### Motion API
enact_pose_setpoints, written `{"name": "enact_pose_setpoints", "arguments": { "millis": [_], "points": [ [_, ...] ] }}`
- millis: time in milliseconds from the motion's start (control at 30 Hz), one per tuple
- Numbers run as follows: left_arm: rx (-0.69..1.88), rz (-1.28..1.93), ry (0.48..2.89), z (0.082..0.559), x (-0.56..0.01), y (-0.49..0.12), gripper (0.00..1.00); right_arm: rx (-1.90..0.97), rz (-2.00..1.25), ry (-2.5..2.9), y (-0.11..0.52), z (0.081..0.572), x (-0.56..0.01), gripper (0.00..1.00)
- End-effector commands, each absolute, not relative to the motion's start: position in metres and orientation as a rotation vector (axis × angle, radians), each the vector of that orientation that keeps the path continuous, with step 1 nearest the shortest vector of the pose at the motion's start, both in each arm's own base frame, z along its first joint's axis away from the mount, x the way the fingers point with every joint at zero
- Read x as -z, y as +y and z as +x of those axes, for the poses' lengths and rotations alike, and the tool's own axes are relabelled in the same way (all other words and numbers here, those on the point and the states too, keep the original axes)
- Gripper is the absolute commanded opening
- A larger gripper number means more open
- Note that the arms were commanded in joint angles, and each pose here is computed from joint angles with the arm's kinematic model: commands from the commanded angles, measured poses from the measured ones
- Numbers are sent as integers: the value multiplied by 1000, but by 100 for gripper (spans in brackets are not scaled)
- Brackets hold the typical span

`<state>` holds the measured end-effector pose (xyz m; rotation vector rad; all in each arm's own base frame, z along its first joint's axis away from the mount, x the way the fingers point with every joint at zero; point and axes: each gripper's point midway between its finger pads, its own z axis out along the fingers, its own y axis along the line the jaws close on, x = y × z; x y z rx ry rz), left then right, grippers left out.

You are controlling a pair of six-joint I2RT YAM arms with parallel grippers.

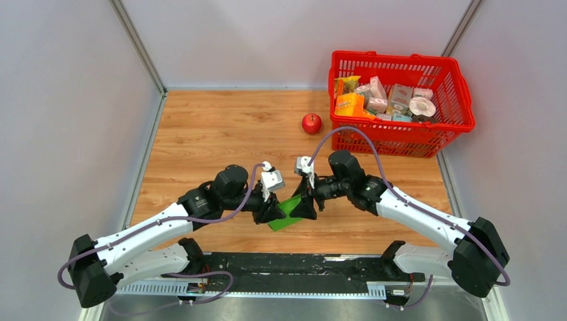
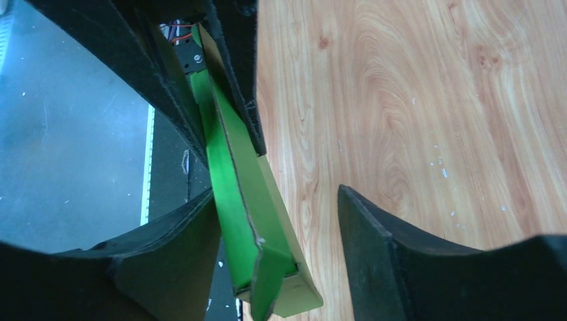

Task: Fold the paper box

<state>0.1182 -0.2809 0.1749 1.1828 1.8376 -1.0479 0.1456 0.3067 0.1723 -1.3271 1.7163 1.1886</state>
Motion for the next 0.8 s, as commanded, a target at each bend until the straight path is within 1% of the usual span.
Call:
{"name": "enact_pose_setpoints", "arguments": {
  "millis": [0,67,100,133,167,200,233,267,300,333,367,400,433,467,533,567,600,633,767],
  "points": [
    [1116,1233,1795,111,-191,-288,31,-1212,-1377,1580,315,144,-185,59],
    [1112,1231,1800,113,-191,-289,31,-1206,-1378,1576,315,145,-184,52],
    [1095,1219,1807,115,-190,-288,32,-1204,-1378,1578,315,144,-181,46],
    [1078,1199,1812,119,-191,-287,33,-1200,-1371,1569,316,146,-182,44],
    [1071,1177,1821,121,-192,-287,37,-1187,-1360,1568,316,149,-181,42],
    [1050,1148,1829,126,-192,-285,41,-1178,-1351,1565,316,150,-180,34],
    [1037,1110,1809,130,-200,-285,43,-1169,-1336,1544,317,153,-179,31],
    [1021,1047,1826,137,-203,-283,49,-1139,-1313,1541,317,157,-178,28],
    [975,987,1837,147,-202,-278,51,-1123,-1302,1535,319,158,-175,24],
    [966,949,1815,152,-209,-275,52,-1102,-1296,1517,319,160,-171,21],
    [948,894,1831,157,-211,-272,58,-1065,-1279,1529,319,165,-166,20],
    [841,780,1860,177,-211,-259,67,-1043,-1275,1526,321,166,-163,19],
    [806,703,1875,182,-215,-250,70,-972,-1251,1525,320,176,-158,18],
    [699,590,1892,198,-212,-233,70,-939,-1242,1532,320,181,-153,16],
    [624,437,1877,208,-218,-208,72,-873,-1207,1494,322,193,-154,14],
    [577,386,1864,213,-218,-197,72,-852,-1194,1497,320,196,-148,12],
    [550,366,1872,214,-208,-190,70,-830,-1195,1502,322,202,-142,12],
    [544,332,1846,216,-211,-182,63,-811,-1192,1494,324,206,-142,12],
    [586,340,1841,215,-188,-182,57,-743,-1206,1505,328,222,-125,12]
  ]
}}
